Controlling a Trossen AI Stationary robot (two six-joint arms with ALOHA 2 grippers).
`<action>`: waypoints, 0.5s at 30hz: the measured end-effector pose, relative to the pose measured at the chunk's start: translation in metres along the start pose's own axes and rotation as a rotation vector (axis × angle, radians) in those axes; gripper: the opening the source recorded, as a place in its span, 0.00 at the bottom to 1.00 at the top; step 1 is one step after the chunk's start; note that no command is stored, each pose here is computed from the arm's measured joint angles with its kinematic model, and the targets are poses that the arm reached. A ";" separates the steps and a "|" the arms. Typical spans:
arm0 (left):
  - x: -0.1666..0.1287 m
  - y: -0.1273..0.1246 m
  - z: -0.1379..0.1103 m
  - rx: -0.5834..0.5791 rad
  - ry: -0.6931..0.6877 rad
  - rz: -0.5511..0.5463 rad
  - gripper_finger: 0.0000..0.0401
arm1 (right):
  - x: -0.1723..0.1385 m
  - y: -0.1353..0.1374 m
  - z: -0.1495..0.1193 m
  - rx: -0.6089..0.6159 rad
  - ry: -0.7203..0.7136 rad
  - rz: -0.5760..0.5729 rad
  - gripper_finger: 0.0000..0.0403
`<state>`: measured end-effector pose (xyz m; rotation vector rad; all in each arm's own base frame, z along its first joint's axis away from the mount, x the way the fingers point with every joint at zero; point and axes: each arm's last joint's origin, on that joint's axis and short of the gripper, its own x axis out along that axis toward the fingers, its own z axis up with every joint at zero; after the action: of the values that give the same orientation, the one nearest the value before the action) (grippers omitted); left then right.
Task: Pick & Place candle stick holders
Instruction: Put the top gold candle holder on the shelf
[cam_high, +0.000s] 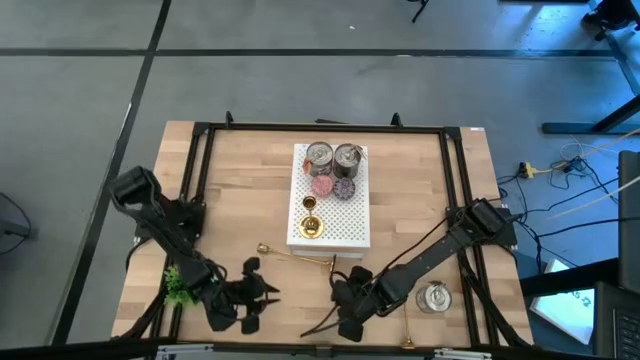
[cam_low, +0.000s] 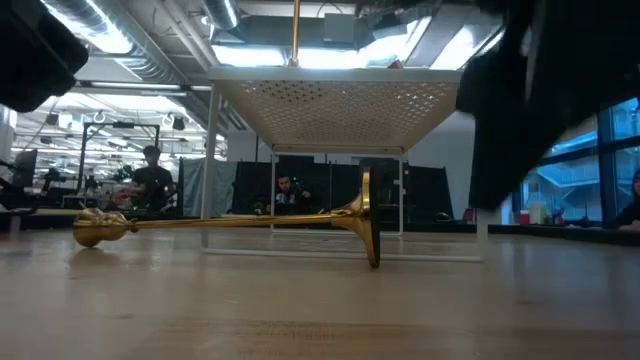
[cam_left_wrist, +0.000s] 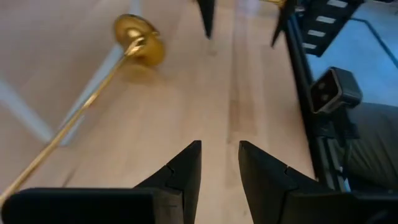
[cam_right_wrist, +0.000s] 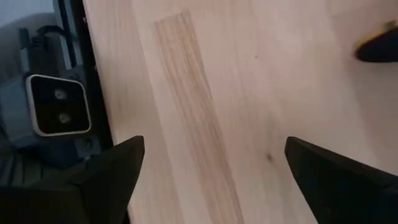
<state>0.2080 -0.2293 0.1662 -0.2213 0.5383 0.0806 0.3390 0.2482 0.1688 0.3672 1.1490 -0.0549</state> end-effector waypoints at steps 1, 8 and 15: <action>0.002 -0.002 -0.003 0.009 -0.008 -0.006 0.25 | -0.006 0.002 0.004 -0.002 0.015 -0.014 0.97; 0.018 -0.008 -0.018 0.023 -0.038 0.000 0.25 | -0.051 0.016 0.029 -0.018 -0.041 -0.139 0.97; 0.021 -0.008 -0.021 -0.020 -0.053 0.025 0.25 | -0.050 0.016 0.054 -0.201 -0.185 -0.142 0.97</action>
<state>0.2163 -0.2411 0.1392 -0.2309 0.4875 0.1161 0.3692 0.2393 0.2369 0.0990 0.9862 -0.0953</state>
